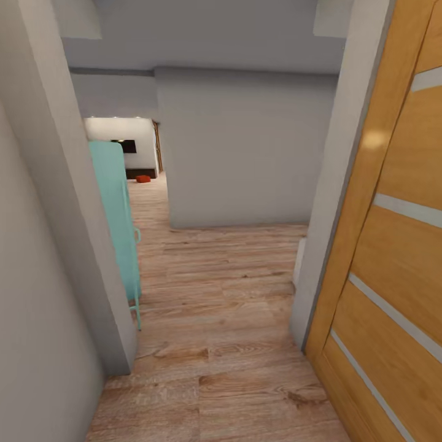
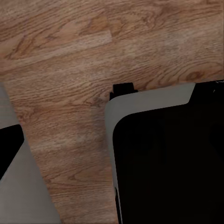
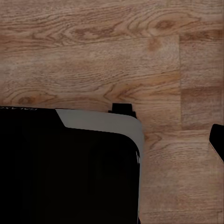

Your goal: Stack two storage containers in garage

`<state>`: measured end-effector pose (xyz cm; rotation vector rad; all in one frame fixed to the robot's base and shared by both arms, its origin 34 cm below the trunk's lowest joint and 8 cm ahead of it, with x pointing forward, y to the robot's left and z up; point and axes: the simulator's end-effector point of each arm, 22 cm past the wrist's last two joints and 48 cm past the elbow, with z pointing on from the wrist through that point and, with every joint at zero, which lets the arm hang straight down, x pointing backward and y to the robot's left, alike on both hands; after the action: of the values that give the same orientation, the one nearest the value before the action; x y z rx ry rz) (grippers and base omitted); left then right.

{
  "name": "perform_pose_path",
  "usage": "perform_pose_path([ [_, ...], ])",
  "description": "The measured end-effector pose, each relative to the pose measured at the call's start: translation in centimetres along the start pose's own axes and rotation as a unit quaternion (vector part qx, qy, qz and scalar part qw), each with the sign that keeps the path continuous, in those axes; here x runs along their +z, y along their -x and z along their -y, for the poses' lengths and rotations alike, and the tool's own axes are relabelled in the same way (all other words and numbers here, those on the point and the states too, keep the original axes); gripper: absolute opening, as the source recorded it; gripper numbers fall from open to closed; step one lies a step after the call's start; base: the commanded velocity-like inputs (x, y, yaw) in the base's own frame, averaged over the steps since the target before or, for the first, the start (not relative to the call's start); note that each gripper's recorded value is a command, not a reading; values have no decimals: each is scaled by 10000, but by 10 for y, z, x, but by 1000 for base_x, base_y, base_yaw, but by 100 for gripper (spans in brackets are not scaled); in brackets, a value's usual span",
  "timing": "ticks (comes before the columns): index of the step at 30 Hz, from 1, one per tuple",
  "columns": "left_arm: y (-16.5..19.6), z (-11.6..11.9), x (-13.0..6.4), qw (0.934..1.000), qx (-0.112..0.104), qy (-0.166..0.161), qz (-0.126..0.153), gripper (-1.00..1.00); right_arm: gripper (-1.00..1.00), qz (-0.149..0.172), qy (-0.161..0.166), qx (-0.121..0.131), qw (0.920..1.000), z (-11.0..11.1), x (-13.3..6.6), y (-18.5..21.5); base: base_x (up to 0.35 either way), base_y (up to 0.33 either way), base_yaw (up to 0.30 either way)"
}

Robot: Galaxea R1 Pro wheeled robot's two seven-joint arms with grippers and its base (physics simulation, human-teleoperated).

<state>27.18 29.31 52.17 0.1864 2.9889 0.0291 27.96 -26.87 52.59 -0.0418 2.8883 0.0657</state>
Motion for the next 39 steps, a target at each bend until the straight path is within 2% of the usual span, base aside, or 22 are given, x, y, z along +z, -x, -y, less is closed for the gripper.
perform_pose_path([
  [39, 0, 0, 0, 10000, 0, 0, 0, 100, 100, 0, 0, 0, 10000, 0, 0, 0, 346, 0, 0],
])
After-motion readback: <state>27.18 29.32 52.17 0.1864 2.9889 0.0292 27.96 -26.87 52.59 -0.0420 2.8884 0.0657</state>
